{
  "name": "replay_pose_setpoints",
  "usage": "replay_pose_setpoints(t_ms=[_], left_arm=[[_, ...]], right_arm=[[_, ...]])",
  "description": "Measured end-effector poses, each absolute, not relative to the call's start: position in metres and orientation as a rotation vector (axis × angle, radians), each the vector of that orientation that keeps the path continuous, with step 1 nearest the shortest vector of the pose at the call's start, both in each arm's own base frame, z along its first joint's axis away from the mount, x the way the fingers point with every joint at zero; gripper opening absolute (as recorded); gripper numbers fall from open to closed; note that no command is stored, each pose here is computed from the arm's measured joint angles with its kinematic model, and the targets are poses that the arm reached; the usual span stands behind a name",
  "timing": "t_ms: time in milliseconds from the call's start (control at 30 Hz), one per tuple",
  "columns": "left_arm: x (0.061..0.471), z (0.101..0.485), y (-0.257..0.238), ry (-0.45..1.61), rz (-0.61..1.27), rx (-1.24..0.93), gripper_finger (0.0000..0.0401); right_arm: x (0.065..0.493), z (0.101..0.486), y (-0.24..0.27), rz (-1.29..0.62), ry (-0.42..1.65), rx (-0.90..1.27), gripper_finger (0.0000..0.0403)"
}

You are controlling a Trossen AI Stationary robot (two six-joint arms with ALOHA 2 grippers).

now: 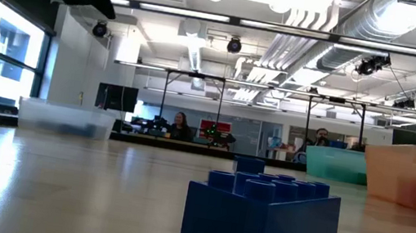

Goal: Sort & place blocks by color
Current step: Put the blue game piece into the transparent bin

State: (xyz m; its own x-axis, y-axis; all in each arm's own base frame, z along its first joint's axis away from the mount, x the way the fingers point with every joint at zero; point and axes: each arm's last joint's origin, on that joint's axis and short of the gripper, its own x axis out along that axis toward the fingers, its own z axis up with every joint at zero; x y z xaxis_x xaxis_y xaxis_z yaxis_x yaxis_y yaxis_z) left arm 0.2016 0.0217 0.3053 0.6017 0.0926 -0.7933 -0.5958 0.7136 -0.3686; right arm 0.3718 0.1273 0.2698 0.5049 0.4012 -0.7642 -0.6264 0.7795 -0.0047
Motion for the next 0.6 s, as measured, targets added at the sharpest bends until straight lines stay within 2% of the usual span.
replay_pose_setpoints(t_ms=[267, 600], left_arm=[[0.202, 0.304, -0.006, 0.881, 0.349, -0.65, 0.0225], [0.2, 0.305, -0.024, 0.889, 0.316, -0.631, 0.0225]], right_arm=[[0.379, 0.23, 0.168, 0.606, 0.907, -0.294, 0.0207], [0.379, 0.196, 0.196, 0.641, 0.966, -0.3, 0.0207]])
